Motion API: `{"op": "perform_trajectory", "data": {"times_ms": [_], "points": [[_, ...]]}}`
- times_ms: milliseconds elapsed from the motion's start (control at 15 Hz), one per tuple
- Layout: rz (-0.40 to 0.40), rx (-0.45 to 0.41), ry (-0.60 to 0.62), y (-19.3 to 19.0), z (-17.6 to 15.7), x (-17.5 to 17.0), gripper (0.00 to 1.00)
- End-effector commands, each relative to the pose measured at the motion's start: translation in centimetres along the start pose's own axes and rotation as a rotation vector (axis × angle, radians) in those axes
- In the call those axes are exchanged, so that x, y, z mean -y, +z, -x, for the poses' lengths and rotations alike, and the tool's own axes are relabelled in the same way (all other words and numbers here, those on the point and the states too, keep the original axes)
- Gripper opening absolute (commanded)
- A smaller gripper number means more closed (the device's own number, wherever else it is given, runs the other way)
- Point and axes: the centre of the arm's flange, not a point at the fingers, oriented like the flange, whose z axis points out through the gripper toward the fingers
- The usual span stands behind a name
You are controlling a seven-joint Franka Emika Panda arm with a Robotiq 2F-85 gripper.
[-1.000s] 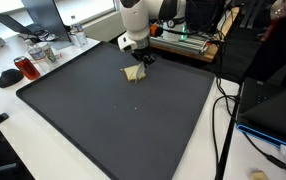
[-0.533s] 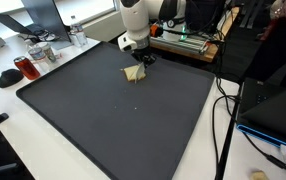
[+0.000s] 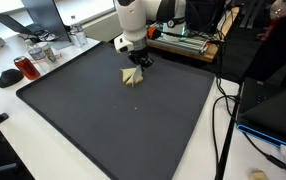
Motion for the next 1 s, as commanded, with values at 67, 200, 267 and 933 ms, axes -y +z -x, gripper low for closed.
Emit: {"op": "perform_trajectory", "data": {"times_ms": [67,200,267,933], "points": [[0.010,-0.003,-0.025,2.9,-4.1,0.2,0.01],[0.010,0.027,-0.038,3.1,-4.0,0.1,0.01],[0.012,0.045,-0.042,3.3,-3.6,0.0,0.01],[-0.002,0.109,-0.101,3.7,-0.1,-0.4,0.01]]}}
